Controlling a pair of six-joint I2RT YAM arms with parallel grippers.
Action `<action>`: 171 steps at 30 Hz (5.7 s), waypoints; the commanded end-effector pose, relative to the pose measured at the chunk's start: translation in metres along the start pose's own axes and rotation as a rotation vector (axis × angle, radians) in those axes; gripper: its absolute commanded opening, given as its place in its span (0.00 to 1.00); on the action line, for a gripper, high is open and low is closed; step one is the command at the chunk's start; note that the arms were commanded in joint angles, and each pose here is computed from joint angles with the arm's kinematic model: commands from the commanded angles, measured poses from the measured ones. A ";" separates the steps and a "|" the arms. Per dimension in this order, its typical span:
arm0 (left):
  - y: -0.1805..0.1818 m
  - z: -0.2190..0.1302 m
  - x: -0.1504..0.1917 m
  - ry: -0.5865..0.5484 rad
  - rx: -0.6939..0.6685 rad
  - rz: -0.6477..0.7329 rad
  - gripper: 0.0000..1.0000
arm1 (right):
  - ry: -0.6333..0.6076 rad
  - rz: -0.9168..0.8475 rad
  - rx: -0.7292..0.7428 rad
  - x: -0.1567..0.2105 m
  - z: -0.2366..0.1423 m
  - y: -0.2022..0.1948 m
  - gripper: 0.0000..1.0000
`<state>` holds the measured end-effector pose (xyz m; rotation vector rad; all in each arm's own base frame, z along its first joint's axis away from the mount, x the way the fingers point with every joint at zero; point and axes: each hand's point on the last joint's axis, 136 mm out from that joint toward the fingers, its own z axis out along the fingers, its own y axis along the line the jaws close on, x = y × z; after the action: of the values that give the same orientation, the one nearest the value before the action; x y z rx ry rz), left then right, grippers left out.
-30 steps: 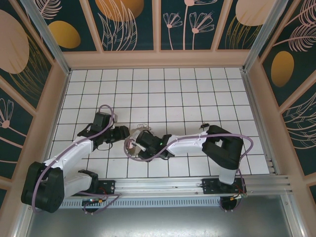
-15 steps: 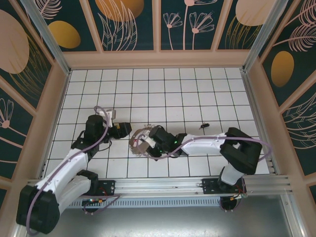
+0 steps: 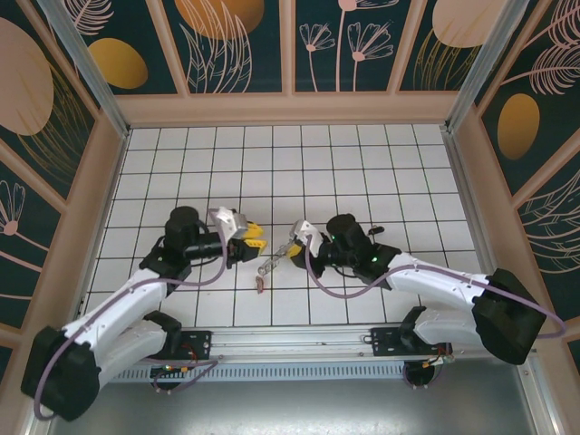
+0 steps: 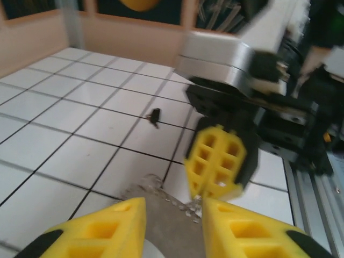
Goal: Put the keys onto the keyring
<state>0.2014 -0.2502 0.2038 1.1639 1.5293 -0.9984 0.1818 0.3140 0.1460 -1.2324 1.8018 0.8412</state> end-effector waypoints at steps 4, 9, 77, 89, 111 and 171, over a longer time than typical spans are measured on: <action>-0.022 0.017 0.014 0.041 0.177 0.174 0.34 | -0.074 -0.088 -0.020 -0.021 -0.008 0.002 0.00; -0.029 0.023 0.027 0.080 0.241 0.167 0.34 | -0.067 -0.093 -0.006 -0.023 -0.009 -0.002 0.00; 0.007 0.061 0.040 0.240 0.020 0.035 0.13 | -0.054 -0.109 0.046 -0.021 -0.004 -0.003 0.00; 0.004 0.056 0.023 0.182 0.016 0.085 0.00 | -0.036 -0.133 0.070 -0.019 -0.015 -0.006 0.15; -0.038 0.029 -0.041 0.023 0.157 0.226 0.00 | 0.019 -0.433 0.208 -0.003 -0.092 -0.027 0.68; -0.039 0.048 -0.038 0.226 0.150 0.542 0.15 | 0.065 -0.363 0.037 -0.024 -0.092 -0.011 0.00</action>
<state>0.1827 -0.3113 0.2266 1.7108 1.2354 -0.6218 0.1700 0.2375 0.1879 -1.5554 1.6169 0.5578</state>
